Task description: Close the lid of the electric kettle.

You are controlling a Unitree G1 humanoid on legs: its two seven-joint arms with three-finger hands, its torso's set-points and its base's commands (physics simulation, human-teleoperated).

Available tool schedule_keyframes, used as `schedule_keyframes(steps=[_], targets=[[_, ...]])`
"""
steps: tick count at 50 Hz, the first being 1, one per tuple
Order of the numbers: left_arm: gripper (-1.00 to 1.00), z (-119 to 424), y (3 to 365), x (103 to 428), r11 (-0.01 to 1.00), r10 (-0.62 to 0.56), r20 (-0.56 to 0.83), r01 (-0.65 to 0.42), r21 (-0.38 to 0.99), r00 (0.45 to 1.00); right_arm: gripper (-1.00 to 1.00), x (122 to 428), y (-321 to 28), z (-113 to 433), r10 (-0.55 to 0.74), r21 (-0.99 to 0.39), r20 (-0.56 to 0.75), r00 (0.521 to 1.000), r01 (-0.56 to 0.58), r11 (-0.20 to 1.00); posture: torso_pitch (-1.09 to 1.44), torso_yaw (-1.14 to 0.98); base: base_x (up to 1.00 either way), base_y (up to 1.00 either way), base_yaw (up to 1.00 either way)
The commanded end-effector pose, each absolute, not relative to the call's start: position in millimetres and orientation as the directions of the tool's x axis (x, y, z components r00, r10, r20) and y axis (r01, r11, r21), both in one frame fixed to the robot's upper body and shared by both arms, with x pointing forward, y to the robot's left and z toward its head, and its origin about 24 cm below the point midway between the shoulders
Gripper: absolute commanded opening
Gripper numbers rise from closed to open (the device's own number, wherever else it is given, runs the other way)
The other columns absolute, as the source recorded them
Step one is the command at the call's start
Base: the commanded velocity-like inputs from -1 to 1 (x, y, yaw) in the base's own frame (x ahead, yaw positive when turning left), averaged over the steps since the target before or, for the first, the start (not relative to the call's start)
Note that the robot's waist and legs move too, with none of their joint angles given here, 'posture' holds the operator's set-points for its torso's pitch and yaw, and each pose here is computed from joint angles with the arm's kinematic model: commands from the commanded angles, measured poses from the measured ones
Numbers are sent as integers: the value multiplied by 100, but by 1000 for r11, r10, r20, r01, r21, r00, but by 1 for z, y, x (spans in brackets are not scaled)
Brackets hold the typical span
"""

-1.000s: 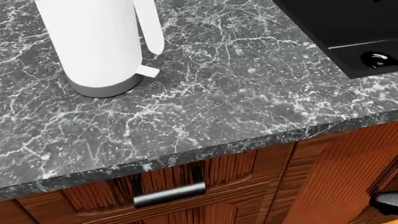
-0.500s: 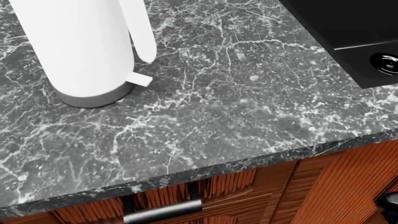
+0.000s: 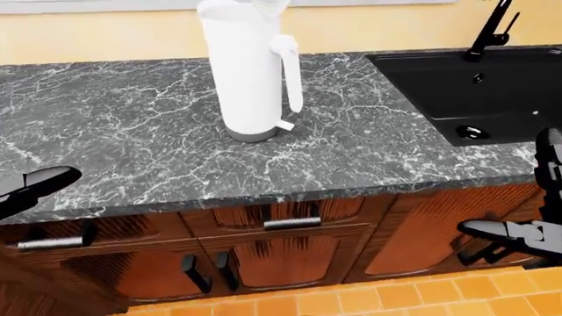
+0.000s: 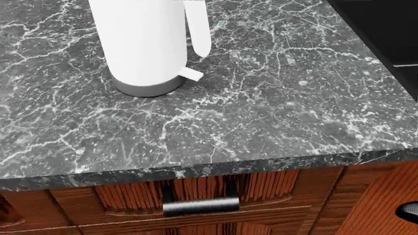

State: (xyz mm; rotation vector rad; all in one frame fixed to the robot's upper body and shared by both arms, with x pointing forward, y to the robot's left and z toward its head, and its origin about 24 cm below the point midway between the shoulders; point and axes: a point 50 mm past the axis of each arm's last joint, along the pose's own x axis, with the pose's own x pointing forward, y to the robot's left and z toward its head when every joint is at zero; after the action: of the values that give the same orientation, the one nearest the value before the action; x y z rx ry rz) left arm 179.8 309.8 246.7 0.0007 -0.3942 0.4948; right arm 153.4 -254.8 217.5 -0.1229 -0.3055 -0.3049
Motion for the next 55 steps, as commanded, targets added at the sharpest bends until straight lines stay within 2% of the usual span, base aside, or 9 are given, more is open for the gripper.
schedule_keyframes(steps=[1, 14, 24, 55], targets=[[100, 259, 309, 174, 877, 459, 434, -472, -84, 775, 100, 151, -250, 226, -249, -90, 372, 894, 302, 949, 0, 0, 0, 0, 100], [100, 261, 308, 173, 878, 457, 436, -471, -82, 775, 100, 152, -250, 226, -255, -89, 373, 892, 307, 947, 0, 0, 0, 0, 95], [100, 260, 308, 174, 879, 456, 436, -471, -81, 776, 100, 153, -253, 225, -289, -86, 349, 892, 337, 937, 0, 0, 0, 0, 0], [100, 257, 307, 176, 880, 452, 433, -469, -73, 780, 100, 156, -252, 223, -283, -101, 329, 901, 331, 938, 0, 0, 0, 0, 0]])
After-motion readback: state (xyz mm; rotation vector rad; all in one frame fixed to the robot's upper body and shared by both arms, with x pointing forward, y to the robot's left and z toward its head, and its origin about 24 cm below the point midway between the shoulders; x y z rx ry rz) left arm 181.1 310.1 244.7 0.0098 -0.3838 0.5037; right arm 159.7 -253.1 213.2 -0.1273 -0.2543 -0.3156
